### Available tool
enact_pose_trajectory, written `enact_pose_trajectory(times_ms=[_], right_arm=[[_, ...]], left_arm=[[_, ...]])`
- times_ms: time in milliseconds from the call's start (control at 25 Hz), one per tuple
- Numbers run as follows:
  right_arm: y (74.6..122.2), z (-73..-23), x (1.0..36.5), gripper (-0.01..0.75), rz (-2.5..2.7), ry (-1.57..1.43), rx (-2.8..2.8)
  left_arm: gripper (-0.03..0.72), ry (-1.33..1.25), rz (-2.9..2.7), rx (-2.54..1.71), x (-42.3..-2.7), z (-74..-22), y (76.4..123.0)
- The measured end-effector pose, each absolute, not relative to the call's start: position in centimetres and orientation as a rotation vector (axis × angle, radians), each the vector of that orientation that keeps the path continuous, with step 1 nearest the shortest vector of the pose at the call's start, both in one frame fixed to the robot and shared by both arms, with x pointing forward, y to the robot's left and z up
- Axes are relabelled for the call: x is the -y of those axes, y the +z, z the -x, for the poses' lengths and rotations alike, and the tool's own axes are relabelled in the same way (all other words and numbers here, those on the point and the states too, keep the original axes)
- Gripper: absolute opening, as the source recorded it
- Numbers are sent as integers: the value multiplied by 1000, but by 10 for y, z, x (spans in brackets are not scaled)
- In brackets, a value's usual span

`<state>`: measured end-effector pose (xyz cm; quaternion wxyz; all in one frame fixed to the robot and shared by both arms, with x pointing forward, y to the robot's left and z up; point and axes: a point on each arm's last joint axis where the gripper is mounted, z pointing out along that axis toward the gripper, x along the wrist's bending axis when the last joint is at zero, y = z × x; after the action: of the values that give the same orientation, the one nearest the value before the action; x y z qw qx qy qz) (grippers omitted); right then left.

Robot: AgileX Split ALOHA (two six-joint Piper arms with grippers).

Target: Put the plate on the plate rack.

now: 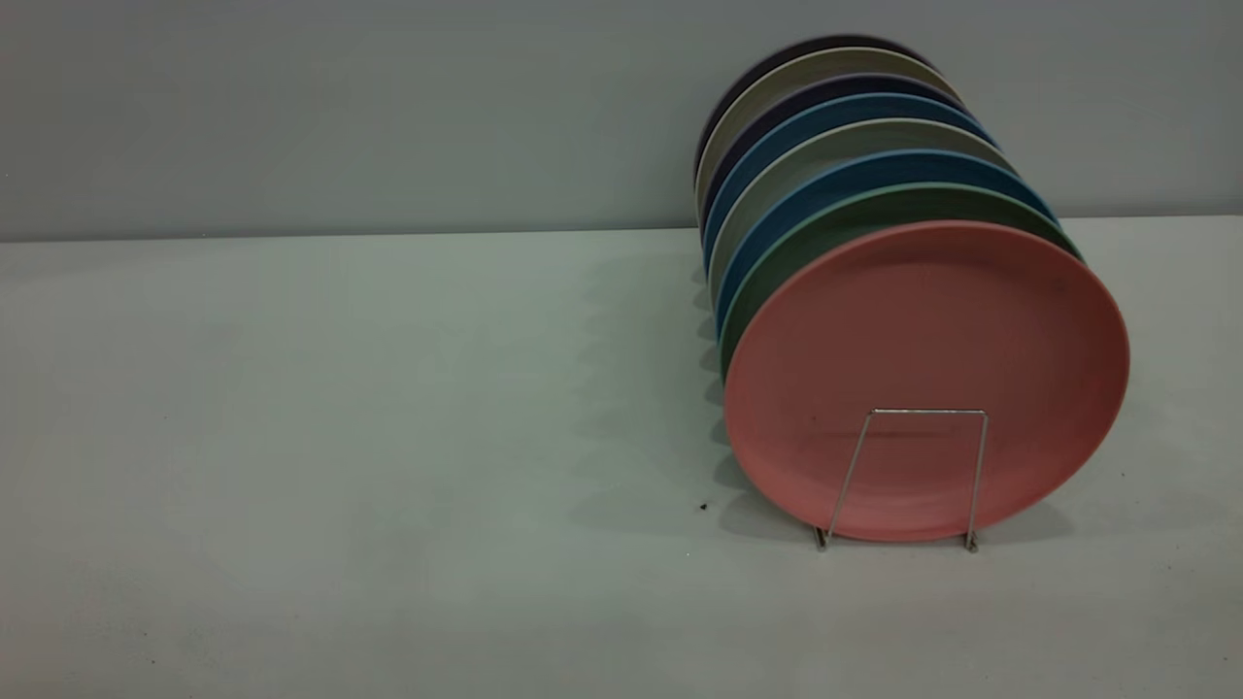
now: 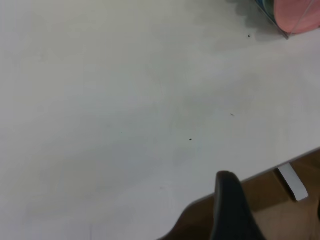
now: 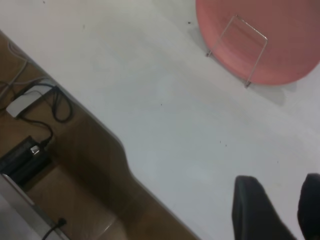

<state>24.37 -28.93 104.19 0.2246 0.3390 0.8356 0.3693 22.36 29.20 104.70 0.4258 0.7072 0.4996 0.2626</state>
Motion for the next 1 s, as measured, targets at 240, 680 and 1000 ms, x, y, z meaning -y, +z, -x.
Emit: enact_pose_trajectory(times_ms=[240, 680, 1000], right_arm=[[1041, -243, 290, 239, -947, 1023, -2302], [1041, -235, 299, 239, -971, 1075, -2201], [1041, -230, 303, 239, -969, 1110, -2157]], left_arm=[[445, 704, -1798, -1204, -293, -224, 1048], [445, 707, -1823, -1195, -292, -226, 1044], [445, 704, -1824, -1198, -292, -226, 1044]])
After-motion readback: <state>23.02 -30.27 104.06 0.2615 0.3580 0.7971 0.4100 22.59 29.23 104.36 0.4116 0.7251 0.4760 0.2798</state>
